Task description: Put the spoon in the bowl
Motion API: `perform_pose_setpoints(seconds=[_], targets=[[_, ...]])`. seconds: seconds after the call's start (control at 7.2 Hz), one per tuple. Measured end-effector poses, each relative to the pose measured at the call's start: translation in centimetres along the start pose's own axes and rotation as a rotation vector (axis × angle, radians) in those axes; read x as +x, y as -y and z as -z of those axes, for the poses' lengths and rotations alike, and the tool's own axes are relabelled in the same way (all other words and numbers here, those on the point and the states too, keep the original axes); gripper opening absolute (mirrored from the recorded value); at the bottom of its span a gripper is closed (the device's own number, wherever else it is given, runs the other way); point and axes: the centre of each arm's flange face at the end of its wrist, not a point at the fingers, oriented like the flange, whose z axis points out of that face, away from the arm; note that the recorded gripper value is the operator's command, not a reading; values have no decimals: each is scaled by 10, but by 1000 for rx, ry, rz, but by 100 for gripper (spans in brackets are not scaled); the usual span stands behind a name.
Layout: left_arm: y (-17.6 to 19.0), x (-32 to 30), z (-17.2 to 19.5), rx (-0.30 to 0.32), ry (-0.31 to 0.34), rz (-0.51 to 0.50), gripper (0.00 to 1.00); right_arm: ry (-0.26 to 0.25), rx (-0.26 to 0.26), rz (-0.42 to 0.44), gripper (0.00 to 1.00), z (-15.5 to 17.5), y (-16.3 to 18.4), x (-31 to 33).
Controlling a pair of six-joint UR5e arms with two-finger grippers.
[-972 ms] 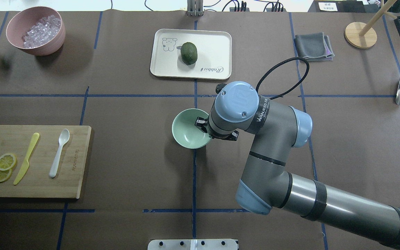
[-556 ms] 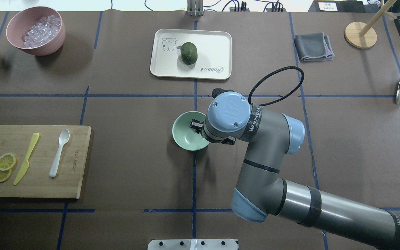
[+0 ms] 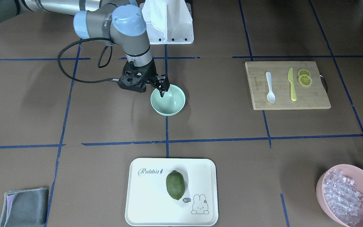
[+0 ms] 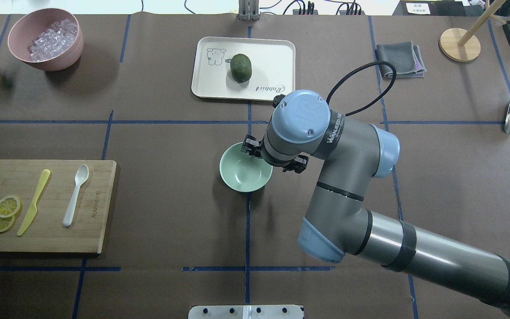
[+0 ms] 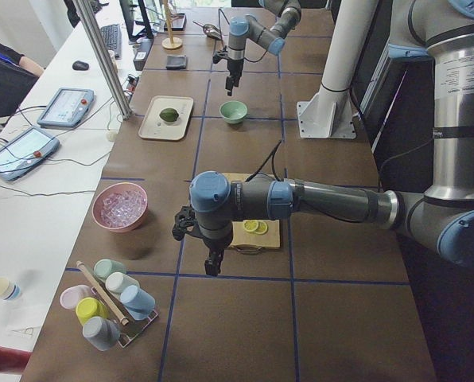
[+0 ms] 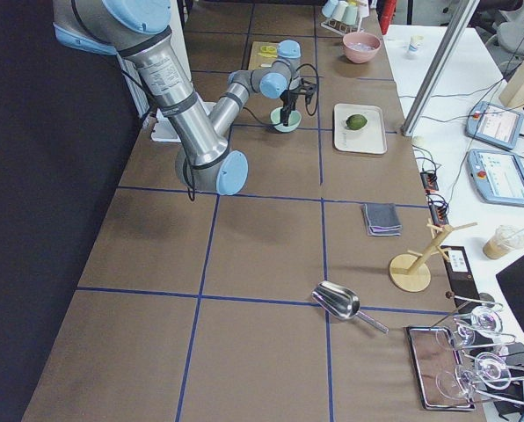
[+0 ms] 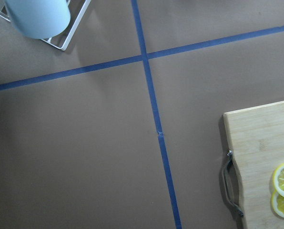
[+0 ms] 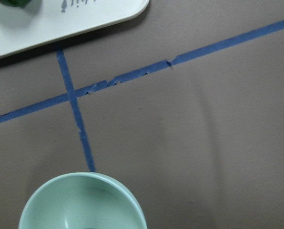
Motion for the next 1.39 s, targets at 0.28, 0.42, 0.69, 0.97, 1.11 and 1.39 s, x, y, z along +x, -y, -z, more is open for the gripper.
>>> perform_pose_setpoints(seconds=[0.28, 0.42, 0.69, 0.97, 1.11, 1.39], targets=[[11, 12, 4, 23, 9, -42, 100, -53, -15, 125, 100, 43, 72, 64], [21, 17, 8, 51, 15, -77, 100, -66, -27, 207, 100, 61, 115, 120], [40, 34, 11, 78, 15, -139, 100, -96, -40, 388, 100, 84, 175, 240], [53, 56, 11, 101, 15, -215, 100, -119, -64, 534, 100, 103, 203, 373], [62, 76, 0, 109, 9, -276, 100, -126, -73, 585, 100, 115, 202, 439], [79, 131, -33, 87, -27, -261, 100, -104, -91, 613, 100, 133, 176, 568]])
